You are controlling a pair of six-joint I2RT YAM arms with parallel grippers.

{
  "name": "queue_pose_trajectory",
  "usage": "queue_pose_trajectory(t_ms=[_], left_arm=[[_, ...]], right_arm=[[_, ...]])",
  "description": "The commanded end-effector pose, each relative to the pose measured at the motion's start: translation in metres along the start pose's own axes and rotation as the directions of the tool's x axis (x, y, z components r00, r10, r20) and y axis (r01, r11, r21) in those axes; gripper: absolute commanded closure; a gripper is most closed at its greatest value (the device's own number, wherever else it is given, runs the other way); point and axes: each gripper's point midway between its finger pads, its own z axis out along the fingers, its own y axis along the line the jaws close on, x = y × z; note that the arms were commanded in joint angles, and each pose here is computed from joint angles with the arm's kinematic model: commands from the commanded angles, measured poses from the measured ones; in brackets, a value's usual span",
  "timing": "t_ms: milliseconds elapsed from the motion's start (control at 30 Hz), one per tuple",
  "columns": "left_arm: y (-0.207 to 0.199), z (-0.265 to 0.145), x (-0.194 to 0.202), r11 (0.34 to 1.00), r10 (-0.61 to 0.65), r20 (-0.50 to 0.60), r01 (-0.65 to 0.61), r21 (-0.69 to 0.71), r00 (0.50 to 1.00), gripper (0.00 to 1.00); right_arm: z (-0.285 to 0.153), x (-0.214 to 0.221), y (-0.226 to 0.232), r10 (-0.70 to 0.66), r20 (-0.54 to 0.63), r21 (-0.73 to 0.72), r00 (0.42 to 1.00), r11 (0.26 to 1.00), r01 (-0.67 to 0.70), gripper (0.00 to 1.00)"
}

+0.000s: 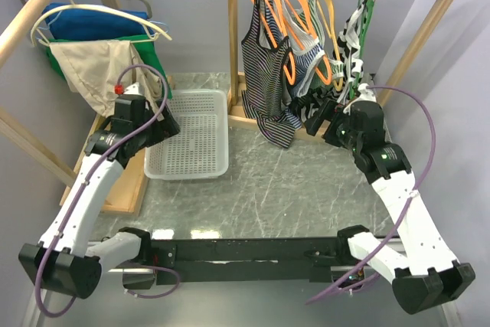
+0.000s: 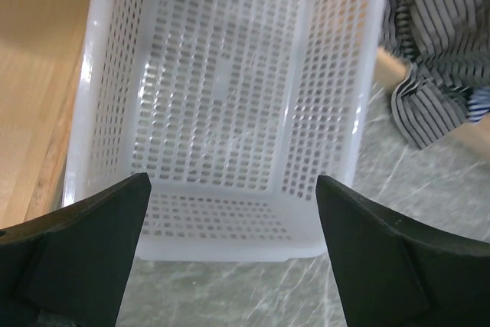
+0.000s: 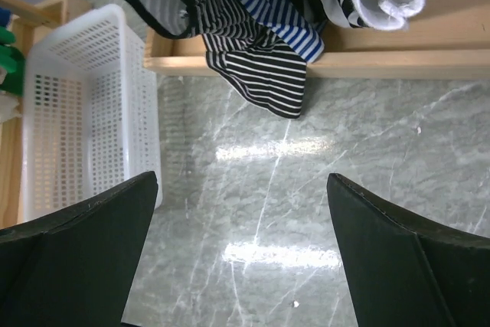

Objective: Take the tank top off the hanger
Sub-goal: Move the bin to the corner of the board.

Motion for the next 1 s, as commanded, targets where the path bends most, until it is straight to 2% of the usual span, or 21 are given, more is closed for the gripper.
queue_pose_trajectory(t_ms=[0, 67, 167, 267, 300, 333, 400, 433, 533, 700, 833, 967], left_arm=[[0.001, 0.001, 0.011, 0.997, 0.068, -0.029, -0.067, 0.037, 0.997, 0.04], [-0.007, -0.002, 0.004, 0.992, 0.074, 0.040, -0.078, 0.100, 0.996, 0.04], [-0.015, -0.002, 0.026, 0.973, 0.113, 0.000, -0.111, 0.202, 0.994, 0.04], [-0.021, -0.005, 0.047, 0.964, 0.127, -0.119, -0.094, 0.249, 0.985, 0.04], [-0.022, -0.004, 0.058, 0.955, 0.151, -0.156, -0.103, 0.279, 0.976, 0.04], [-0.022, -0.003, 0.066, 0.951, 0.158, -0.186, -0.099, 0.292, 0.970, 0.04], [-0.012, 0.002, 0.077, 0.962, 0.157, -0.225, -0.098, 0.254, 0.961, 0.04], [-0.007, 0.001, 0.081, 0.968, 0.155, -0.245, -0.097, 0.233, 0.957, 0.04], [-0.009, -0.019, 0.077, 0.965, 0.142, -0.211, -0.087, 0.247, 0.967, 0.04], [-0.017, -0.057, 0.078, 0.944, 0.125, -0.173, -0.063, 0.324, 0.977, 0.04], [-0.011, -0.069, 0.108, 0.939, 0.128, -0.263, -0.032, 0.341, 0.956, 0.04], [0.005, -0.062, 0.136, 0.957, 0.142, -0.319, -0.047, 0.285, 0.937, 0.04]], right_arm=[[0.019, -0.001, 0.003, -0.045, 0.004, -0.021, 0.999, 0.999, 0.045, 0.00], [0.031, -0.005, 0.007, -0.055, 0.049, -0.051, 0.997, 0.997, 0.057, 0.00], [0.031, -0.017, 0.007, 0.066, 0.111, -0.037, 0.992, 0.997, -0.062, 0.00], [0.014, -0.011, 0.024, 0.113, 0.071, -0.122, 0.991, 0.987, -0.104, 0.00], [0.009, -0.002, 0.035, 0.110, 0.034, -0.190, 0.993, 0.976, -0.101, 0.00], [-0.001, 0.000, 0.042, 0.105, 0.045, -0.246, 0.993, 0.965, -0.091, 0.00], [-0.001, 0.018, 0.043, 0.092, 0.023, -0.273, 0.996, 0.958, -0.082, 0.00], [-0.005, 0.020, 0.041, 0.091, 0.021, -0.266, 0.996, 0.960, -0.083, 0.00], [-0.020, 0.041, 0.025, 0.057, -0.043, -0.200, 0.997, 0.978, -0.065, 0.00], [-0.037, 0.049, 0.013, 0.029, -0.028, -0.186, 0.999, 0.982, -0.034, 0.00], [-0.047, 0.052, 0.010, 0.026, -0.033, -0.183, 0.999, 0.983, -0.032, 0.00], [-0.044, 0.058, 0.007, 0.034, -0.052, -0.171, 0.998, 0.984, -0.043, 0.00]])
